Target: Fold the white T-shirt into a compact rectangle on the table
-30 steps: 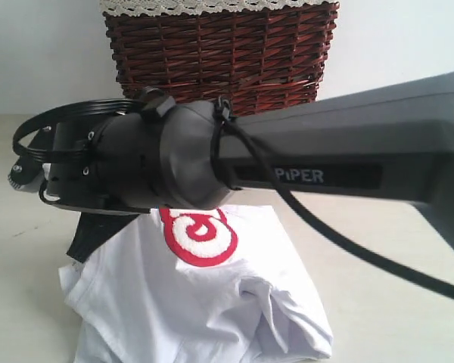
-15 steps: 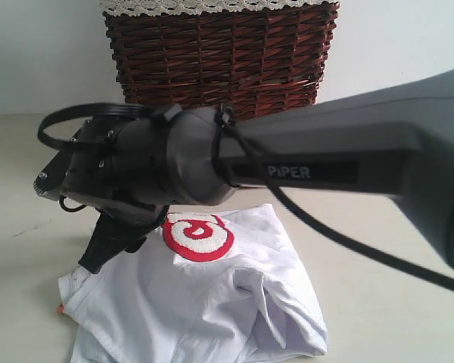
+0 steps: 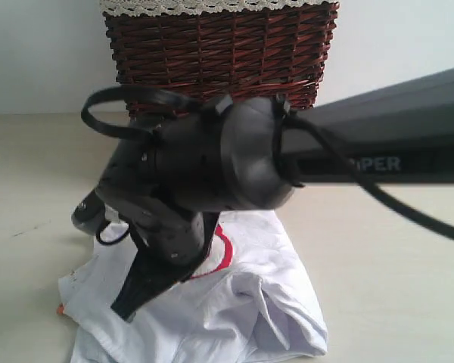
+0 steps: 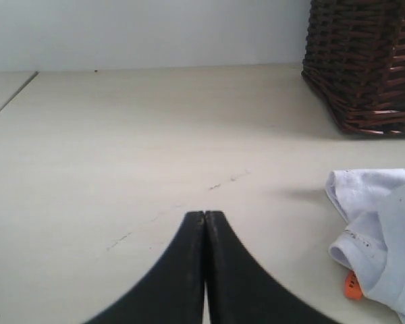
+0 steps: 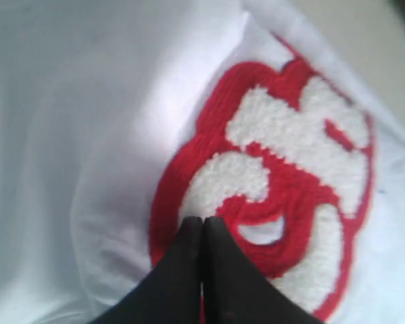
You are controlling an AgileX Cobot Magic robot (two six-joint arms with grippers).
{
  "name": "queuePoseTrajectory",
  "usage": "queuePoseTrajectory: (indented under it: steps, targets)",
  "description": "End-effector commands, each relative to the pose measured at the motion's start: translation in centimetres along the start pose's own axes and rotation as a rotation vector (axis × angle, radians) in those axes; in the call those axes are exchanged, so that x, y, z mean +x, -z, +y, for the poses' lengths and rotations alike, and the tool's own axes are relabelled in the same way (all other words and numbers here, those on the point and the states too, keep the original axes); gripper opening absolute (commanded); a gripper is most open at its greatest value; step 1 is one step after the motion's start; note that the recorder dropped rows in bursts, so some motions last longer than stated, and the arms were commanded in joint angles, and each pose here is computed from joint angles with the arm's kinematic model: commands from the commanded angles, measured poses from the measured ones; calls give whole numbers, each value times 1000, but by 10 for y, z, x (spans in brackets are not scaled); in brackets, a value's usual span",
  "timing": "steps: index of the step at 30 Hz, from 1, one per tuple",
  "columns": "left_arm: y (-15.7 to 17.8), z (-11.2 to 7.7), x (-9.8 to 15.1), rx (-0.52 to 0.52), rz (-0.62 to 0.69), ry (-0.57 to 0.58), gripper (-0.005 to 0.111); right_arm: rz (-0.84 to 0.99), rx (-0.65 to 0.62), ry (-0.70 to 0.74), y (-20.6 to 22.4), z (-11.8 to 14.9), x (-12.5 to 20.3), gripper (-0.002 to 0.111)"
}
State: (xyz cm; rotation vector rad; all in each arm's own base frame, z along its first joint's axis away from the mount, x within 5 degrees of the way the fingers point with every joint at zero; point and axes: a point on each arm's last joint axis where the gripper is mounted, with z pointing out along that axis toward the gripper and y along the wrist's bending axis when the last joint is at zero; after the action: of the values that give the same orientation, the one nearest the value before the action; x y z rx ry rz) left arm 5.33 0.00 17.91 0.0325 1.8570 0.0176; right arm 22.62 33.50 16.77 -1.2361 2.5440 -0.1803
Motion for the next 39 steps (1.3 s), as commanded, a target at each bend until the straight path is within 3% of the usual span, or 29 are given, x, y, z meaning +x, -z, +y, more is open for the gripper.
queuePoseTrajectory:
  steps: [1, 6, 9, 13, 18, 20, 23, 25, 32, 39]
  targets:
    - [1, 0, -2, -5, -16, -4, 0, -32, -97, 7, -25, 13, 2, 0]
    - [1, 0, -2, -5, -16, -4, 0, -64, -84, 18, -28, 13, -2, 0]
    - [1, 0, -2, -5, -16, -4, 0, -108, 32, -42, 15, -10, -4, 0]
    - [1, 0, -2, -5, -16, -4, 0, -38, 52, -80, 43, -21, 17, 0]
    - [1, 0, -2, -5, -16, -4, 0, -131, -48, 29, 69, 2, 53, 1]
    - [1, 0, -2, -5, -16, -4, 0, -171, -120, 97, 75, 29, 69, 12]
    - [1, 0, -2, -5, -16, -4, 0, -85, -153, 155, 53, 62, 76, 45]
    - [1, 0, -2, -5, -16, -4, 0, -51, -143, 176, 36, 70, 73, 51]
    - [1, 0, -2, -5, -16, -4, 0, -21, 47, 146, 9, 69, 52, 40]
    - [1, 0, -2, -5, -16, -4, 0, 21, -137, 153, 11, 86, 56, 42]
